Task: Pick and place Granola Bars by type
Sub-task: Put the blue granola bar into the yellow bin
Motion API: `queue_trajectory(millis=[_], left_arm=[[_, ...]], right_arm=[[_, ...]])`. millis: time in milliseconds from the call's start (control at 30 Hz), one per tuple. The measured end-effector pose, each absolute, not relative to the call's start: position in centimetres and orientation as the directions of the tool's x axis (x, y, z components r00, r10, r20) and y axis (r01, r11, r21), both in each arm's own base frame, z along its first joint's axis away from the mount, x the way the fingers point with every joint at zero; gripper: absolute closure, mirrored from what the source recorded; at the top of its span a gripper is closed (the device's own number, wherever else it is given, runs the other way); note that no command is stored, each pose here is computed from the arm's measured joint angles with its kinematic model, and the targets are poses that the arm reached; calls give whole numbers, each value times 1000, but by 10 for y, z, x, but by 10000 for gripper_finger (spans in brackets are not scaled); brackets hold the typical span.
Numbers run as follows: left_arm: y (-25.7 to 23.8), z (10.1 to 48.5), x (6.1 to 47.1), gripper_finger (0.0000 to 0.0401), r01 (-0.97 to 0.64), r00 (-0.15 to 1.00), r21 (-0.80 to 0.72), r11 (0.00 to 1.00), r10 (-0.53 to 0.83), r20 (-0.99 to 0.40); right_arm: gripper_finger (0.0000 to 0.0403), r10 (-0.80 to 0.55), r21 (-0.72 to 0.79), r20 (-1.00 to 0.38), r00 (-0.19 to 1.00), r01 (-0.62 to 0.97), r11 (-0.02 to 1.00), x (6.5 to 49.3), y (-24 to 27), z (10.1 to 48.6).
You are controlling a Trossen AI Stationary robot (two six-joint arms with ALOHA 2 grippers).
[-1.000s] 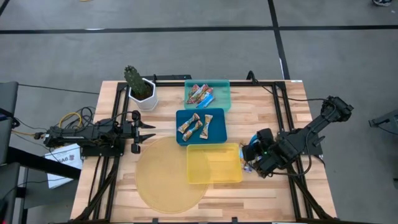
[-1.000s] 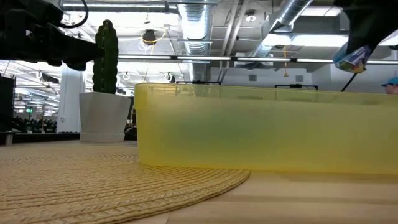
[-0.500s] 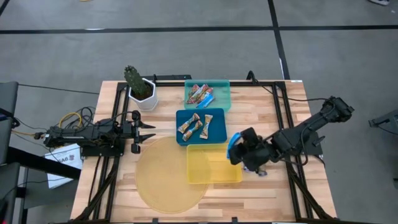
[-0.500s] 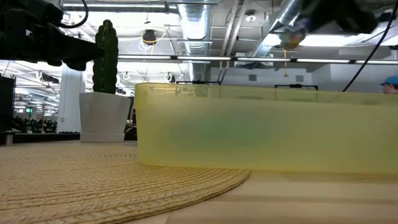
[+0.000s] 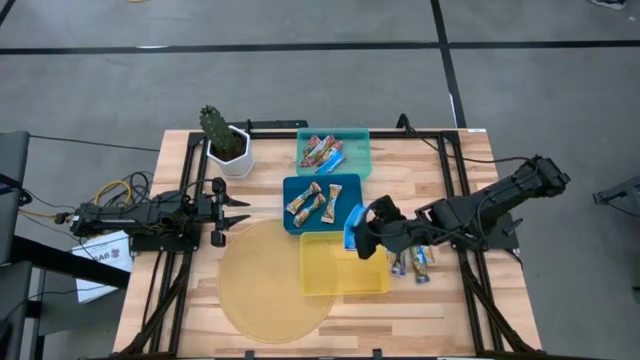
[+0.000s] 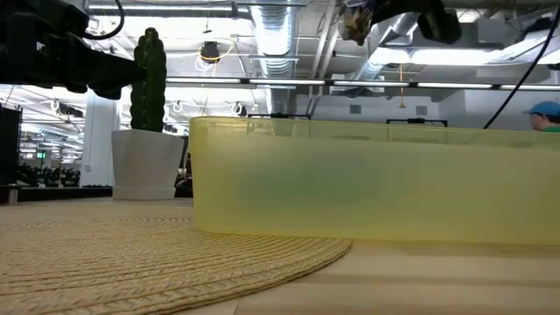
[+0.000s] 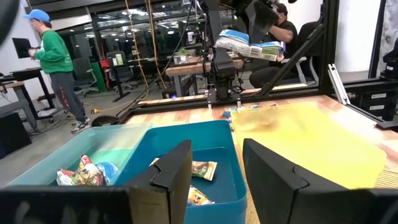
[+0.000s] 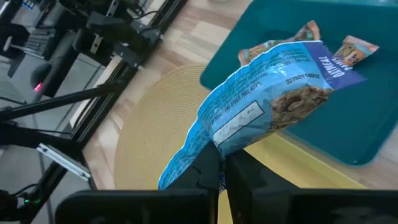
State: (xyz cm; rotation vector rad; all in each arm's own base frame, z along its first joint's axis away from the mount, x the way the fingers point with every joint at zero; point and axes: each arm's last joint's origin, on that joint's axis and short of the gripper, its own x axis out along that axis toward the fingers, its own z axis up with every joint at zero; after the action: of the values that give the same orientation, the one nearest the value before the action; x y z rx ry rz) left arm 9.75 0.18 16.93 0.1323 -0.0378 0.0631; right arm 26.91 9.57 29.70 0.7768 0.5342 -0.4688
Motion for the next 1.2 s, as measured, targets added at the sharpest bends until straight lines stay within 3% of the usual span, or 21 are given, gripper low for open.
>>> queue_trajectory(millis=[400,1000,1200], left_arm=[[2,169,98,264,-66,997,139,988,61,42],[2,169,98,264,-66,997,124,990,61,42],[2,169,98,264,-65,997,127,990,61,42]], right_arm=[[402,-102,568,-648,755,567,596,295,89,282],[401,-45,433,-804,593,636,639,347,111,263],[401,-26,441,-807,590,632,638,352,114,261]])
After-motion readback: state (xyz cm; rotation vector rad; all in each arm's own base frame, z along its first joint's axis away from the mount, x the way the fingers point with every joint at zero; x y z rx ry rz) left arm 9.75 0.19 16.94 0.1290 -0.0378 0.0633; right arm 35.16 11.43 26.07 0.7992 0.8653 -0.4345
